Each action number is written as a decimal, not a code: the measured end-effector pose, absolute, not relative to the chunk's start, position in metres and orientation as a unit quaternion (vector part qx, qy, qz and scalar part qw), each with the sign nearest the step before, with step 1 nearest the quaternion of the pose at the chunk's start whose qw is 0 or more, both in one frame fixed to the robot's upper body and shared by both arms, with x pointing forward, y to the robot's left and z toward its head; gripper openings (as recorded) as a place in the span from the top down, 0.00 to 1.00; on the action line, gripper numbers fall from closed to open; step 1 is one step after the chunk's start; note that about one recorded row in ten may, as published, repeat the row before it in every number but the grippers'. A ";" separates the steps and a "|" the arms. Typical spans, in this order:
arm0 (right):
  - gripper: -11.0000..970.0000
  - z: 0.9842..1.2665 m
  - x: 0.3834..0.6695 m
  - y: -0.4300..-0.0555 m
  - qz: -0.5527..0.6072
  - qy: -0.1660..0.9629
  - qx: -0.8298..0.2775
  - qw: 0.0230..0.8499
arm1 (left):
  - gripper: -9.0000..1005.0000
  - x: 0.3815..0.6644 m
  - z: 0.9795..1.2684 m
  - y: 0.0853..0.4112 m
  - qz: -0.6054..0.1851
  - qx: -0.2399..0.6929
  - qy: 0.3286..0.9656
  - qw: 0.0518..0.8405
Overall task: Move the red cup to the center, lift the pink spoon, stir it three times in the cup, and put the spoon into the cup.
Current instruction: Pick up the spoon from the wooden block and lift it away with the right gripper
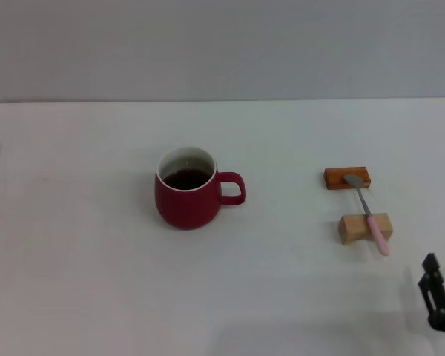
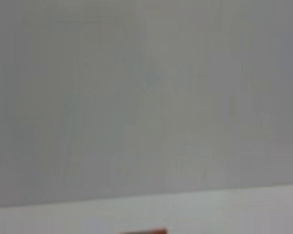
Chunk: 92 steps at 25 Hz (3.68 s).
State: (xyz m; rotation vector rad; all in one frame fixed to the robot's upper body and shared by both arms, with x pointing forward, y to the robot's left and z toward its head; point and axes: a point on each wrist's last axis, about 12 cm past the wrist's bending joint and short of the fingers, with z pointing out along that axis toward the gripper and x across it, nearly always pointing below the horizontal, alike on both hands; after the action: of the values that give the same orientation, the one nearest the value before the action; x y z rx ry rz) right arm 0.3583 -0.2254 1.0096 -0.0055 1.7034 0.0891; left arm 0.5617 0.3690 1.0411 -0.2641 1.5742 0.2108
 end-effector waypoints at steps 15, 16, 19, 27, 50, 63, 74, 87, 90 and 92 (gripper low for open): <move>0.40 1.000 0.366 -0.223 0.068 0.774 -0.064 0.627 | 0.17 0.558 1.038 0.368 0.095 -0.120 0.705 0.693; 0.40 1.000 0.366 -0.223 0.068 0.774 -0.064 0.627 | 0.17 0.558 1.038 0.368 0.095 -0.120 0.705 0.693; 0.40 0.999 0.371 -0.224 0.067 0.773 -0.072 0.626 | 0.17 0.558 1.038 0.367 0.094 -0.120 0.705 0.692; 0.41 0.995 0.386 -0.222 0.075 0.779 -0.096 0.616 | 0.17 0.560 1.039 0.365 0.092 -0.119 0.705 0.693; 0.41 0.996 0.411 -0.223 0.071 0.776 -0.093 0.619 | 0.17 0.561 1.040 0.366 0.092 -0.119 0.704 0.694; 0.41 0.992 0.416 -0.220 0.073 0.782 -0.104 0.610 | 0.17 0.558 1.039 0.367 0.095 -0.119 0.701 0.696; 0.41 0.989 0.422 -0.217 0.072 0.782 -0.113 0.608 | 0.17 0.557 1.039 0.367 0.095 -0.118 0.702 0.696; 0.41 0.989 0.430 -0.217 0.067 0.783 -0.110 0.609 | 0.17 0.556 1.038 0.369 0.097 -0.119 0.702 0.695; 0.41 0.990 0.433 -0.216 0.066 0.781 -0.109 0.612 | 0.17 0.556 1.038 0.369 0.097 -0.120 0.703 0.695; 0.41 0.990 0.433 -0.216 0.066 0.780 -0.110 0.612 | 0.17 0.556 1.038 0.369 0.097 -0.120 0.703 0.695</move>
State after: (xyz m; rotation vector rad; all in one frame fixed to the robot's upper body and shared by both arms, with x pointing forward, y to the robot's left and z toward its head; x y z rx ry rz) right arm 0.4331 -0.2161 0.9900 -0.2536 1.7998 0.1528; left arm 0.5560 0.3693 1.0382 -0.2671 1.5681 0.2173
